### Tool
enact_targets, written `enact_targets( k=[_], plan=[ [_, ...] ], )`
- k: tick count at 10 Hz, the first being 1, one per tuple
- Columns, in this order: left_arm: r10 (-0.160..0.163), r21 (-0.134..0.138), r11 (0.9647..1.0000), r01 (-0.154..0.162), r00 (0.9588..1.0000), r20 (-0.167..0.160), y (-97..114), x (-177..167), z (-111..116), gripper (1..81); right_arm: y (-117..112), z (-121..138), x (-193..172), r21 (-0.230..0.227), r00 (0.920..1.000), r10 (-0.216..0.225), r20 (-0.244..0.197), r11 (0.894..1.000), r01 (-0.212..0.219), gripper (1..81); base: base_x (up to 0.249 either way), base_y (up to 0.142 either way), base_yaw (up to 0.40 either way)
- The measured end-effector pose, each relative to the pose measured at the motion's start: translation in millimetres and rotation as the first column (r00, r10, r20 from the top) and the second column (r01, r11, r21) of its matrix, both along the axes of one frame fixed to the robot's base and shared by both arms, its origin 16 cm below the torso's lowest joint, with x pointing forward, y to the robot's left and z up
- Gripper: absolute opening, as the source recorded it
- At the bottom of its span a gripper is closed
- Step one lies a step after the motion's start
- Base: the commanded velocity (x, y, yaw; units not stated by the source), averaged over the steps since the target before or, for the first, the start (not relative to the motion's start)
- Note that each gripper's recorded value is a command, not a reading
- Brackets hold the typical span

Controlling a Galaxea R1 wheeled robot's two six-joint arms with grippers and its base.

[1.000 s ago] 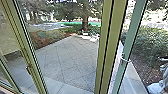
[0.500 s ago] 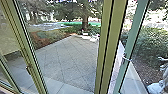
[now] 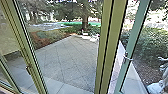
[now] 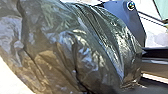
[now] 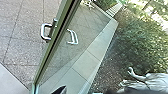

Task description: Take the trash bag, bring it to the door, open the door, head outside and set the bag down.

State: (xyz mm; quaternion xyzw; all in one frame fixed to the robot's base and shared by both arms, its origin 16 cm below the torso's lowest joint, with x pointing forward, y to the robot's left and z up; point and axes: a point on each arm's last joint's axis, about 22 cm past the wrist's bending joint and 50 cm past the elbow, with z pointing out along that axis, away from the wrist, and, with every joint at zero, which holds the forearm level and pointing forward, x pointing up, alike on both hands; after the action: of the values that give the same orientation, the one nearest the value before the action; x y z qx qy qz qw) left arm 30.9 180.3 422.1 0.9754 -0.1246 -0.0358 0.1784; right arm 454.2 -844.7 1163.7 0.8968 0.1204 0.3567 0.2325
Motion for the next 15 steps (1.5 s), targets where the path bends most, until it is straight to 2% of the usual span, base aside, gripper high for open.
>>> enact_targets(
  k=[2,4,7,9,11,13,14,15],
  plan=[
    [-0.019,-0.003,0.9998,0.019,0.9998,-0.002,-4,4,0,1.0,-18,5,-16,-0.083,0.9995,-0.024,-0.021,0.996,0.022,81.1,0.000,0.000,0.000],
    [-0.022,-0.007,0.9997,0.022,0.9998,0.004,-7,8,0,1.0,-31,-7,-30,-0.112,0.9976,-0.048,-0.050,0.993,0.043,81.1,0.000,0.000,0.000],
    [-0.015,-0.007,0.9999,0.015,0.9999,-0.004,-9,7,0,1.0,-43,-23,-24,-0.229,0.9972,-0.049,-0.057,0.973,0.034,81.1,0.000,0.000,0.000],
    [-0.007,-0.010,0.9999,0.007,0.9999,-0.009,-12,6,0,1.0,-52,-26,-21,-0.297,0.9974,-0.053,-0.049,0.954,0.036,81.1,0.000,0.000,0.000],
    [-0.003,-0.011,0.9999,0.003,0.9999,-0.011,-13,6,0,1.0,-62,-28,-19,-0.371,0.9976,-0.058,-0.038,0.928,0.040,81.1,0.000,0.000,0.000],
    [0.004,-0.010,0.9999,-0.004,0.9999,-0.013,-13,6,0,1.0,-74,-22,-19,-0.430,0.9966,-0.079,-0.023,0.901,0.062,81.1,0.000,0.000,0.000],
    [0.004,-0.010,0.9999,-0.004,0.9999,-0.014,-13,6,0,1.0,-82,-13,-21,-0.479,0.9964,-0.084,-0.012,0.875,0.068,81.1,0.000,0.000,0.000],
    [0.004,-0.010,0.9999,-0.004,0.9999,-0.013,-13,6,0,1.0,-90,-1,-23,-0.542,0.9967,-0.081,-0.004,0.838,0.066,81.1,0.000,0.000,0.000]
  ],
)
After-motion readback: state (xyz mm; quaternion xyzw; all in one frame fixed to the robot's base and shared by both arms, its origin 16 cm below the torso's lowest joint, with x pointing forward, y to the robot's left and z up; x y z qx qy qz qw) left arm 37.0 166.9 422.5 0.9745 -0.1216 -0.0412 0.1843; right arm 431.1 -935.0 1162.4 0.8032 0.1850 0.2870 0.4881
